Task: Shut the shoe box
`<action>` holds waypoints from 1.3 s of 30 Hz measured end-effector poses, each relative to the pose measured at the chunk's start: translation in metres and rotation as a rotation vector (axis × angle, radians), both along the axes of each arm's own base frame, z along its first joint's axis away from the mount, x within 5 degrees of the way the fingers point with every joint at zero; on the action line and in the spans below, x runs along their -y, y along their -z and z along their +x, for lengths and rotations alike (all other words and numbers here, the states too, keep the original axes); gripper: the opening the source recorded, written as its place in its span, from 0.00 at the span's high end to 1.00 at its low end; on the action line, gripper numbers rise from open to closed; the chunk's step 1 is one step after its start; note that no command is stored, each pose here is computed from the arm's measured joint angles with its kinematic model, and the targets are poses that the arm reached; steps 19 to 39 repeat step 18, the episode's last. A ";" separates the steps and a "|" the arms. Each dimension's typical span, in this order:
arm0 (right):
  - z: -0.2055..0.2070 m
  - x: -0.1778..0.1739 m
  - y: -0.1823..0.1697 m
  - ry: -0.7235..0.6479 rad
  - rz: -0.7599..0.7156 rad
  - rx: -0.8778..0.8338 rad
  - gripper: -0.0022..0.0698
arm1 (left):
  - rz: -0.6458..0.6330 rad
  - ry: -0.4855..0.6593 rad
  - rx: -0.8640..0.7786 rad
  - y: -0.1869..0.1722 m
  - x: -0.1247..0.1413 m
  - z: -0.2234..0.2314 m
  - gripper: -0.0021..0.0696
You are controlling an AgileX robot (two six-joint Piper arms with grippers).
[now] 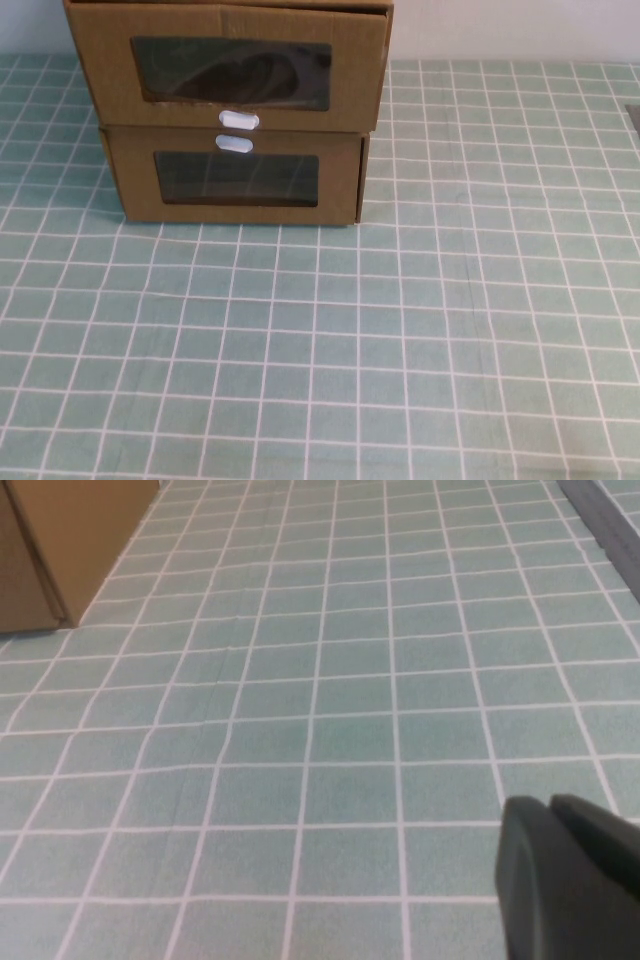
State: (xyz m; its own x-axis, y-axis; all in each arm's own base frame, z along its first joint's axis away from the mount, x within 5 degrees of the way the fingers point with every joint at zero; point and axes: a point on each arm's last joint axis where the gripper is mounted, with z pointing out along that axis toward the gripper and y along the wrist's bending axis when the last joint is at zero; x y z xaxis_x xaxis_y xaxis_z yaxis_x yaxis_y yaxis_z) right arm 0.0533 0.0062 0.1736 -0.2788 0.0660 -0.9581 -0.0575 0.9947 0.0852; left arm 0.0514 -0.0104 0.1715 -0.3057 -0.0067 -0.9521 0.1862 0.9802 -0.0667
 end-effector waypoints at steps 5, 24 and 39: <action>0.000 0.000 0.000 0.000 0.004 0.001 0.99 | 0.000 0.000 0.000 0.000 0.000 0.000 0.98; 0.000 0.000 0.000 0.000 0.007 0.001 0.99 | 0.000 0.000 0.000 0.000 0.000 0.000 0.98; 0.000 0.000 0.000 0.000 0.007 0.001 0.99 | 0.000 0.000 0.000 0.000 0.000 0.000 0.98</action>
